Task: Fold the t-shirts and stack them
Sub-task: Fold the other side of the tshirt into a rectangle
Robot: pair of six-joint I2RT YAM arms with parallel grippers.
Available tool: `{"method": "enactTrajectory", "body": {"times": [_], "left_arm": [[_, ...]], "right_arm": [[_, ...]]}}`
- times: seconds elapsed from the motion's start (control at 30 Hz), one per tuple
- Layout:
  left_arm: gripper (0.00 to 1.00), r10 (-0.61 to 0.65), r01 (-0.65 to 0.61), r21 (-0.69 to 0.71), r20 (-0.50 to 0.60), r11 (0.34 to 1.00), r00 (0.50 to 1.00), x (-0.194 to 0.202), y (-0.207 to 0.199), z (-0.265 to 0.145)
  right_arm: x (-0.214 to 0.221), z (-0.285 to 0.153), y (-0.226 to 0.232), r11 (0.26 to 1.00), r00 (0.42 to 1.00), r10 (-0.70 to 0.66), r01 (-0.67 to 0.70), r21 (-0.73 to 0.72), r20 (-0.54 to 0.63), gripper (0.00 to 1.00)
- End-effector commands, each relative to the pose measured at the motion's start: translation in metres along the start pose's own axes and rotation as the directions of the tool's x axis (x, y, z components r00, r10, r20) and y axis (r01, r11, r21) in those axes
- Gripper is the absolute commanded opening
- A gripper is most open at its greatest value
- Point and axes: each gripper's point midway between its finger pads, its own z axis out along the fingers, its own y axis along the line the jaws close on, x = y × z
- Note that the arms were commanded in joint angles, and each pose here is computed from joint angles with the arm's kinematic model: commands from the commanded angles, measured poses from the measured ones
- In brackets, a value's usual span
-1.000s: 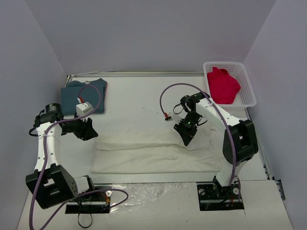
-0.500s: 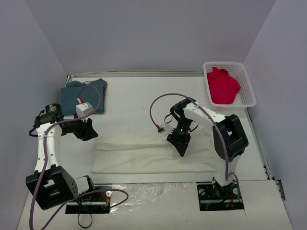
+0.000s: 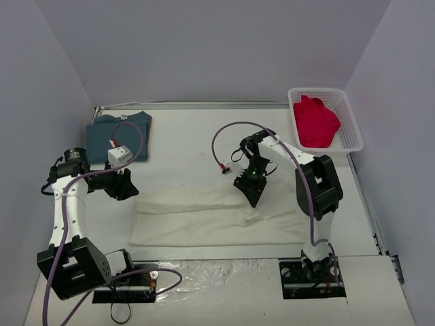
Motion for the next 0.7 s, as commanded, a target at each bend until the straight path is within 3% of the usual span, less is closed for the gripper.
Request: {"method": "enactTrajectory", "body": {"times": [0.0, 0.27, 0.3, 0.4, 0.67], "left_arm": [[0.45, 0.026, -0.026, -0.007, 0.034, 1.0, 0.999, -0.007, -0.004, -0.004], [0.45, 0.033, -0.033, -0.015, 0.033, 0.999, 0.999, -0.006, -0.004, -0.005], [0.45, 0.035, -0.035, -0.017, 0.034, 0.999, 0.999, -0.006, -0.004, -0.005], [0.45, 0.035, -0.034, -0.018, 0.034, 0.999, 0.999, -0.006, -0.004, -0.005], [0.45, 0.033, -0.033, -0.014, 0.04, 0.999, 0.999, -0.007, -0.004, -0.004]], "right_arm": [[0.002, 0.007, -0.021, 0.998, 0.997, 0.057, -0.056, 0.022, -0.05, 0.34], [0.007, 0.03, -0.052, 0.993, 0.987, 0.116, -0.115, 0.018, -0.114, 0.24], [0.009, 0.03, -0.052, 0.993, 0.986, 0.12, -0.119, 0.015, -0.116, 0.14], [0.013, 0.026, -0.049, 0.992, 0.986, 0.126, -0.124, 0.019, -0.111, 0.0], [0.026, 0.001, -0.037, 0.987, 0.987, 0.143, -0.137, 0.081, -0.072, 0.0]]}}
